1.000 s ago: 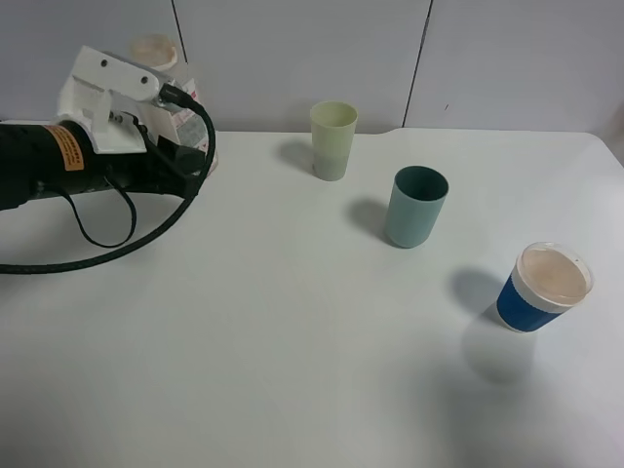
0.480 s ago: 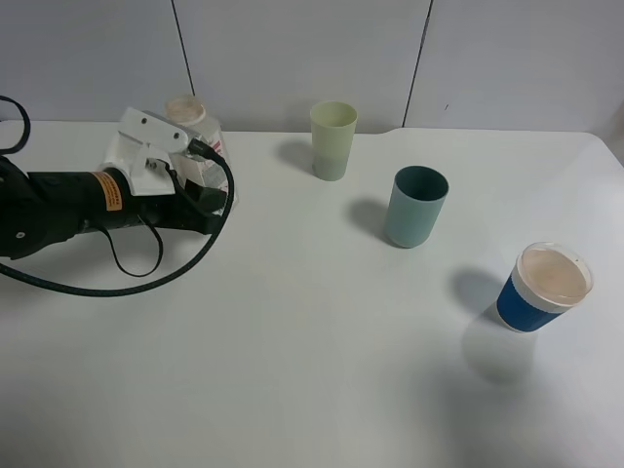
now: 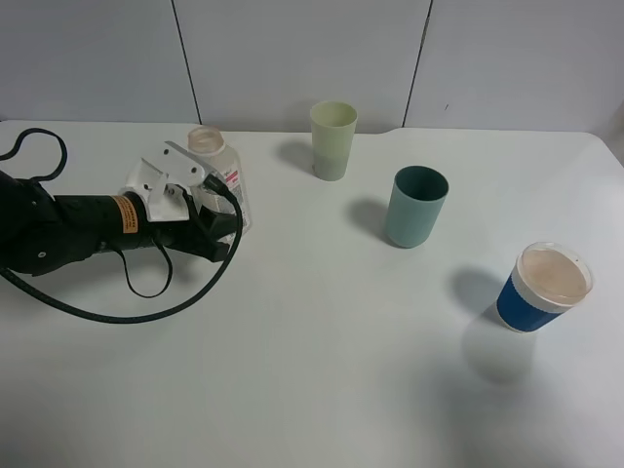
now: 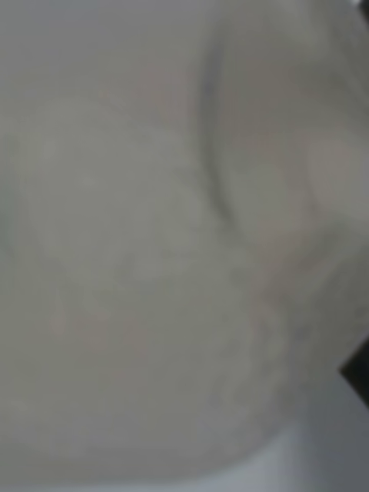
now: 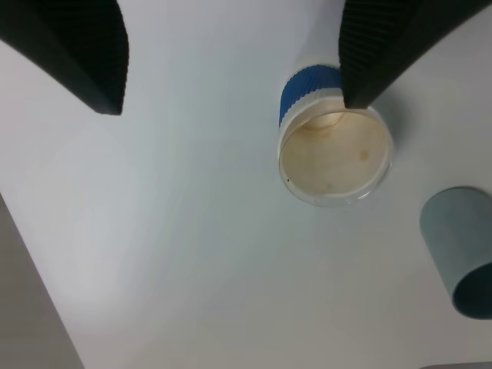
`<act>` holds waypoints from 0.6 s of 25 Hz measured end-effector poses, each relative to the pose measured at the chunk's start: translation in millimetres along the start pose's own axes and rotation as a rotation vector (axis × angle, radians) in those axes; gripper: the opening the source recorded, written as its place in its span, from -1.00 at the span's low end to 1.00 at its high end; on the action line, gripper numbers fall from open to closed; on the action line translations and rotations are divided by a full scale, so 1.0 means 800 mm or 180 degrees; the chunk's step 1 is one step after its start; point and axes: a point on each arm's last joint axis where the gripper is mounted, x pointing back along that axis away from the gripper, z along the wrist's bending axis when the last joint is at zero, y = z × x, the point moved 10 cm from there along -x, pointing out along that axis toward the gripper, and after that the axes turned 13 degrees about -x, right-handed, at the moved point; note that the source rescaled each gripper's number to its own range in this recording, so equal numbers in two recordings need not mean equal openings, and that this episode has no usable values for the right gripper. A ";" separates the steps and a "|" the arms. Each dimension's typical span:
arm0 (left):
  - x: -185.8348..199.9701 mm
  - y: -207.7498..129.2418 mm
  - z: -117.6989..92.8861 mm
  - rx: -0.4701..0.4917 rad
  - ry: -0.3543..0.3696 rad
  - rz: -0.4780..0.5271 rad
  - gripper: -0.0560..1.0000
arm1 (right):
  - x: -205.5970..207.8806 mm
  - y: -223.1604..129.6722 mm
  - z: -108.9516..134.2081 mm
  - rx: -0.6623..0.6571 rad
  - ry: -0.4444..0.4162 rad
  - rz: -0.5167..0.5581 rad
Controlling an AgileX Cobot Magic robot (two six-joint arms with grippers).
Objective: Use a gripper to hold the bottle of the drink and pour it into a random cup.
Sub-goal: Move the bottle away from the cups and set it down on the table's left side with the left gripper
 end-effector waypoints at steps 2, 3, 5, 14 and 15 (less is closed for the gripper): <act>-0.001 -0.003 -0.001 -0.0163 -0.0010 0.0013 -0.89 | 0.000 0.000 0.000 0.0000 0.0000 0.0000; -0.003 -0.005 -0.002 -0.0291 -0.0025 0.0019 -0.89 | 0.000 0.000 0.000 0.0000 0.0000 0.0000; -0.005 -0.010 -0.007 -0.0526 -0.0090 0.0025 -0.89 | 0.000 0.000 0.000 0.0000 0.0000 0.0000; -0.012 -0.015 -0.017 -0.0744 -0.0198 -0.0050 -0.89 | 0.000 0.000 0.000 0.0000 0.0000 0.0000; -0.012 -0.015 -0.017 -0.0695 -0.0198 -0.0048 -0.89 | 0.000 0.000 0.000 0.0000 0.0000 0.0000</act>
